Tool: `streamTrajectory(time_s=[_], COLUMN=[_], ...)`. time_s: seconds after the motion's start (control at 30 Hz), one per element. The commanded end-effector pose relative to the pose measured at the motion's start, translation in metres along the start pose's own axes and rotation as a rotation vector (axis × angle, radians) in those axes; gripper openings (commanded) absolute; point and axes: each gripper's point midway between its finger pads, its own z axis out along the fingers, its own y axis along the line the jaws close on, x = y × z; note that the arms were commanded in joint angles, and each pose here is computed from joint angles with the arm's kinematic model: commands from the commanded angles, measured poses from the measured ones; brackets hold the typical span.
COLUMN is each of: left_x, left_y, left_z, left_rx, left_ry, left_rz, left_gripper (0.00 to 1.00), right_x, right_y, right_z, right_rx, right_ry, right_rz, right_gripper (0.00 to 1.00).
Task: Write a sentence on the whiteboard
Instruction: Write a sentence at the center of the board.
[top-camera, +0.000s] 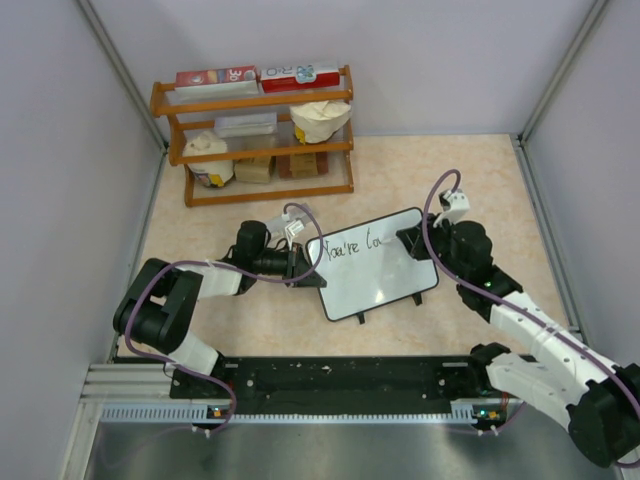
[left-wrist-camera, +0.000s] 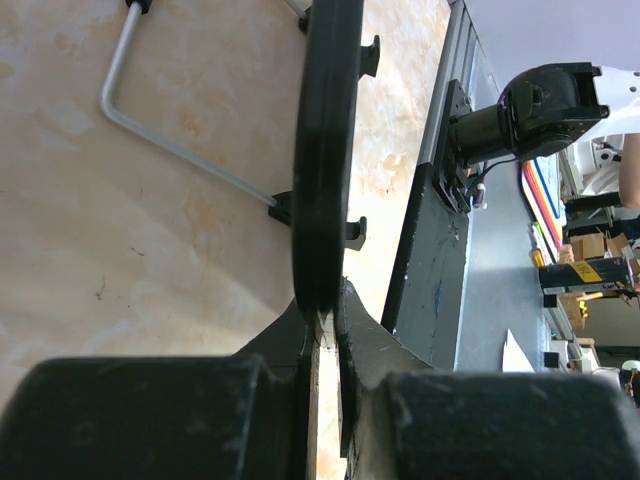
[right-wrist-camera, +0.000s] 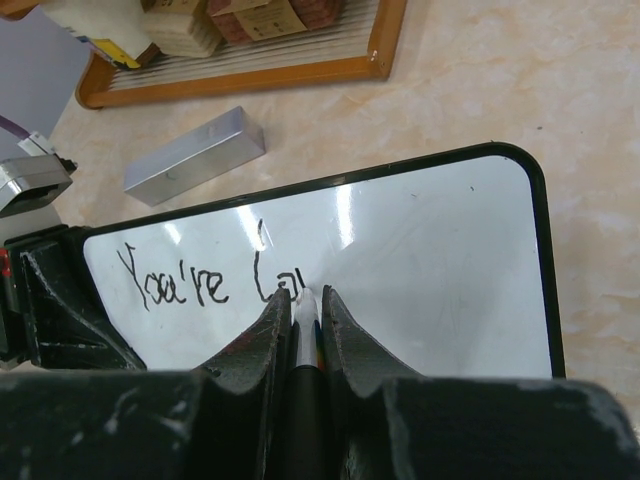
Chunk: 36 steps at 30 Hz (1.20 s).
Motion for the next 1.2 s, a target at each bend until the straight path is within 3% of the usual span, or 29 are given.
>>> streamTrajectory(time_s=[0.0,0.63,0.9,1.17], left_x=[0.007,0.006,0.006,0.006], left_y=[-0.001,-0.001,-0.001,-0.001], left_z=[0.0,0.0,0.0,0.0], left_rx=[0.006,0.008,0.008,0.006], left_ry=[0.014,0.014,0.014,0.014], left_rz=[0.029,0.029,0.029,0.03], left_gripper=[0.0,0.0,0.0,0.0], right_x=[-0.021,-0.044,-0.05,-0.037], right_y=[-0.001,-0.005,0.007,0.008], right_z=[0.005,0.006,-0.005,-0.009], right_rx=[0.022,0.065,0.0,-0.02], right_ry=[-0.045,-0.107,-0.135,-0.1], right_rz=[-0.009,0.016,0.008,0.003], right_gripper=[0.0,0.0,0.0,0.0])
